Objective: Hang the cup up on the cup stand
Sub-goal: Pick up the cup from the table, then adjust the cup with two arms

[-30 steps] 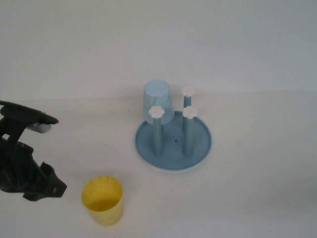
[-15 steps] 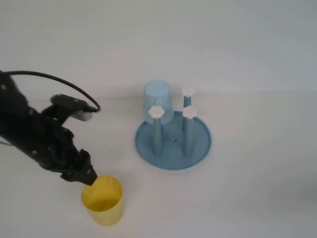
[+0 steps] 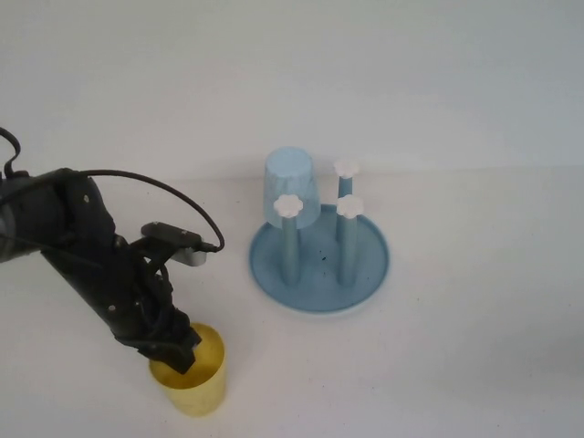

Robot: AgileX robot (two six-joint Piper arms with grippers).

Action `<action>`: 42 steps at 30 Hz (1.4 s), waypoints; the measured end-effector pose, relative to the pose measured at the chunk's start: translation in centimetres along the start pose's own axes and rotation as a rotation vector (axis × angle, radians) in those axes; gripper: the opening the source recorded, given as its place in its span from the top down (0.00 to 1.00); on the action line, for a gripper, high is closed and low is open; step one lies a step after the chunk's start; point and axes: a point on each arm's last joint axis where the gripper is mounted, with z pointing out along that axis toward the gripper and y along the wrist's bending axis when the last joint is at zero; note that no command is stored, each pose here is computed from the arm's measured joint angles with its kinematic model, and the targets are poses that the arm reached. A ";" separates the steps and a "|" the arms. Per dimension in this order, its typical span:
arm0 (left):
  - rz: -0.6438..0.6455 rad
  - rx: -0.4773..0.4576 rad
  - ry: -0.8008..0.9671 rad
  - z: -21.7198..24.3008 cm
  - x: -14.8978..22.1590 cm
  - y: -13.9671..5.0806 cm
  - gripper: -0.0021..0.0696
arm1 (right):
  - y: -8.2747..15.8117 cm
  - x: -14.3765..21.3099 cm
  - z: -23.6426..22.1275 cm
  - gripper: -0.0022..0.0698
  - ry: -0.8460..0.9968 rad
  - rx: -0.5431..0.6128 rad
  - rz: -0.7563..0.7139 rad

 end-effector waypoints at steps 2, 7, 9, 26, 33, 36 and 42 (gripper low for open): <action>0.009 0.020 0.009 0.0 0.1 -0.2 0.97 | 0.0 0.0 0.0 0.97 0.000 0.000 0.000; -0.026 0.178 -0.004 -1.4 0.2 0.1 0.97 | 0.0 0.0 0.0 0.97 0.000 0.000 -0.002; -0.057 0.307 -0.064 -2.3 0.1 0.3 0.97 | 0.0 0.0 0.0 0.97 0.002 0.005 -0.007; 0.004 0.573 -0.183 -3.4 4.3 -6.0 0.97 | -1.6 -9.4 0.9 0.97 0.121 -0.350 -0.244; -0.061 0.710 -0.303 -3.3 5.4 -7.8 0.97 | 0.9 -11.3 3.4 0.97 0.168 -0.486 -0.421; -0.126 0.726 -0.299 -3.4 5.2 -7.8 0.97 | 2.5 -12.1 4.0 0.97 0.130 -0.487 -0.485; -0.189 0.726 -0.259 -3.3 5.4 -7.8 0.97 | 4.7 -13.2 5.5 0.76 0.057 -0.471 -0.511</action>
